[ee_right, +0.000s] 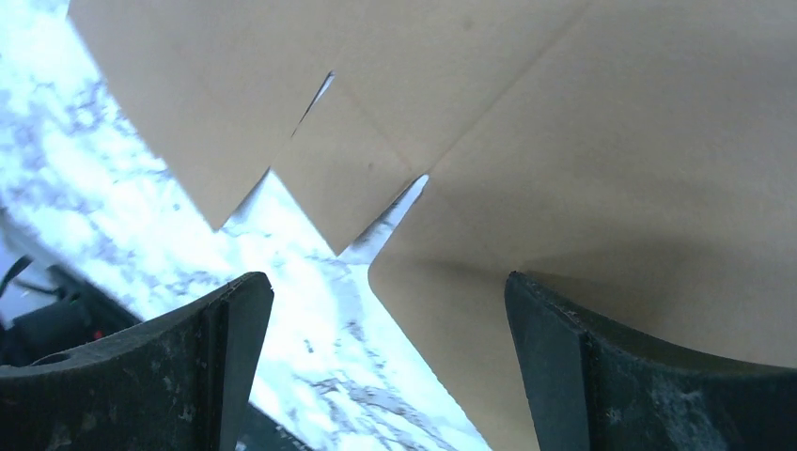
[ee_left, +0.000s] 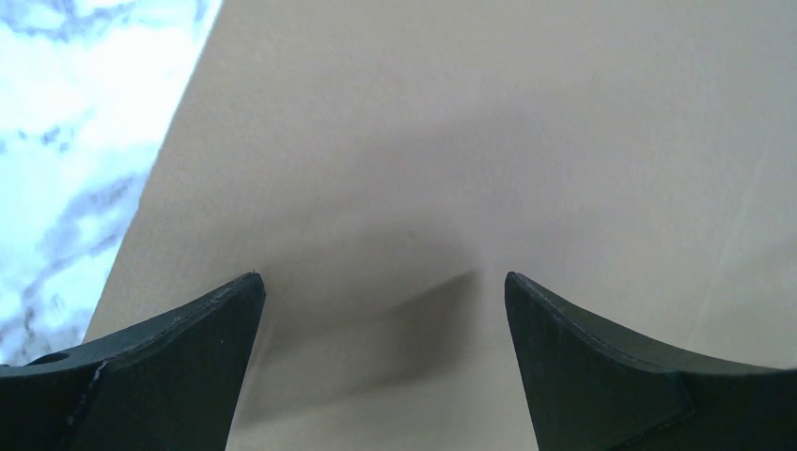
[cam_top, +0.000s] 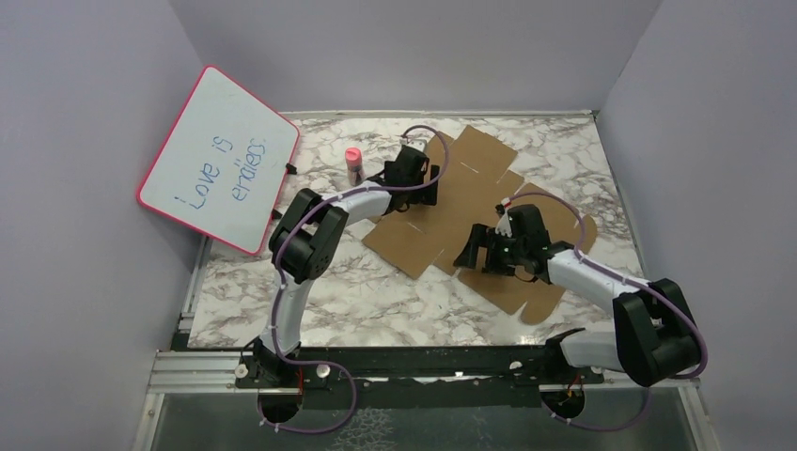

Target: Fold the paper box

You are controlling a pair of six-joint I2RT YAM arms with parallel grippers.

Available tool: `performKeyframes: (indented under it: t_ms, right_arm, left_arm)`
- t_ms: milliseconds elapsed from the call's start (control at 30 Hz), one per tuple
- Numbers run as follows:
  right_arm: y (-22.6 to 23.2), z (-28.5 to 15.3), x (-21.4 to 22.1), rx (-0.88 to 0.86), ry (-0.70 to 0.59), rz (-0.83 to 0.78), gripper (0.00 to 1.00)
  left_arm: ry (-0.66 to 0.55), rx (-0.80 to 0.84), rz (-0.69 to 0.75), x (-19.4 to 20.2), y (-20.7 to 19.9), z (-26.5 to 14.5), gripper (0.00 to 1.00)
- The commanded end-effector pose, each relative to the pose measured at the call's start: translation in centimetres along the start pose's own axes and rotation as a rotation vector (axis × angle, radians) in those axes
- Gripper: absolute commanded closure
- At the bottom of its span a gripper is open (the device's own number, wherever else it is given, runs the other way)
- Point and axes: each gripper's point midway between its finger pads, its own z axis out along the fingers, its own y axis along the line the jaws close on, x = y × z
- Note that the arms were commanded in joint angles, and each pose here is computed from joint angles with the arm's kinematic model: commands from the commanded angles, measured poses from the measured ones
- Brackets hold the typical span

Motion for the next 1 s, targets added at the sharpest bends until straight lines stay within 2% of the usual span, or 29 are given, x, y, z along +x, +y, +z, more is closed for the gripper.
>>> performKeyframes:
  t_ms: [0,67,133,200,300,467,667,800,900,967]
  right_arm:
    - [4.4,0.1,0.2,-0.204,0.055,-0.002,0.0]
    - [5.7,0.0,-0.8,-0.244,0.053,-0.038,0.0]
    - [6.0,-0.3,-2.5,-0.208,0.023,-0.074,0.0]
    - [5.6,-1.0,-4.7,-0.138,-0.049,-0.116,0.0]
    - [4.9,-2.0,-7.8,-0.038,-0.151,-0.191,0.0]
    - [4.7,-2.1,-12.1,0.024,-0.23,-0.25,0.0]
    - [4.6,-1.6,-16.2,0.032,-0.317,-0.246,0.0]
    - [3.5,-1.5,-19.0,0.042,-0.377,-0.222,0.0]
    - [2.3,-1.6,-20.8,0.017,-0.399,-0.178,0.0]
    - [1.5,-1.7,-21.7,-0.001,-0.413,-0.16,0.0]
  left_arm:
    - [-0.015,0.034,0.065,-2.7,-0.5,2.1,0.01]
    - [-0.043,0.055,0.07,-4.7,-1.3,1.8,0.01]
    - [-0.078,0.075,0.053,-6.5,-2.0,0.4,0.01]
    - [-0.134,0.093,0.014,-8.6,-2.4,-2.6,0.01]
    - [-0.18,0.097,-0.084,-9.0,-1.7,-6.4,0.01]
    - [-0.185,0.098,-0.307,-5.1,0.8,-11.7,0.01]
    - [-0.185,0.054,-0.524,1.3,4.6,-16.7,0.01]
    - [-0.168,0.06,-0.666,4.9,6.4,-18.1,0.01]
    - [-0.175,0.097,-0.736,5.7,6.6,-18.1,0.01]
    - [-0.159,0.116,-0.761,6.2,6.4,-17.6,0.05]
